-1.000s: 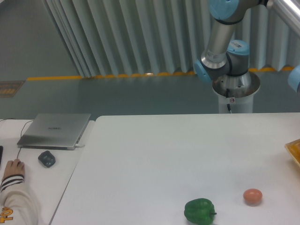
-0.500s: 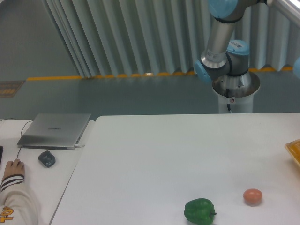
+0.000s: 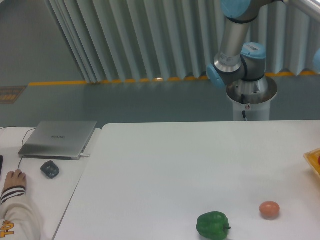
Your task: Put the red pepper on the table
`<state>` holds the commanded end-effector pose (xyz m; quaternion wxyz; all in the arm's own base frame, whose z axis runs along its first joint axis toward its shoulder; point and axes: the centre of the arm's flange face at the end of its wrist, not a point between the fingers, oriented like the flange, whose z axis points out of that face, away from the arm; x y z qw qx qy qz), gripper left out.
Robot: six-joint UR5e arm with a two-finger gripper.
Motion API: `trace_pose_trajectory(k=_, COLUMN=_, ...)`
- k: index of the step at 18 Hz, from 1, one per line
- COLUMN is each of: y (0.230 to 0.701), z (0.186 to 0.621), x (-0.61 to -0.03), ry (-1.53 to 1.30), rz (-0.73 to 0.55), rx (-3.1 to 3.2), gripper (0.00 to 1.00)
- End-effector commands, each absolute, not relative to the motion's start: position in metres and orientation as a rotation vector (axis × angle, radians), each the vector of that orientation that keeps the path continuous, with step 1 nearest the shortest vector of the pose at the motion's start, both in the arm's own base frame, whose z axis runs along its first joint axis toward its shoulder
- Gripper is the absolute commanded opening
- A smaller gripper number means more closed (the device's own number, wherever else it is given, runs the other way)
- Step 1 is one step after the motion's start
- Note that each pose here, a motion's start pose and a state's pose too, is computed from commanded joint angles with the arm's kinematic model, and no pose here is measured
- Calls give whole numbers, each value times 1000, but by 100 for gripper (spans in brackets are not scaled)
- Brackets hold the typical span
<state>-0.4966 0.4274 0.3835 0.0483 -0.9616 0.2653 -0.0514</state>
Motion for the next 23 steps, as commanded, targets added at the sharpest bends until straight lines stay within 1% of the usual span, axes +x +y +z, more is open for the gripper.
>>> trace_pose_trajectory(k=3, y=439, z=384, x=-487, ry=757, rz=-175, rx=-2901, gripper=40)
trace_pose_trajectory(k=8, y=465, z=387, x=-449, ry=734, rz=-205, rx=-2916, gripper=40)
trace_pose_trajectory(k=13, y=494, z=368, x=-408, ry=660, rz=-265, rx=-2961, gripper=40)
trace_pose_trajectory(k=16, y=499, z=351, x=-389, ry=612, rz=-322, rx=-2991, gripper=40)
trace_pose_trajectory(k=20, y=512, z=338, x=-367, ry=699, rz=-325, rx=-3039, gripper=40)
trace_pose_trajectory(k=23, y=518, z=322, x=-348, ry=746, rz=-363, rx=-3051, gripper=42)
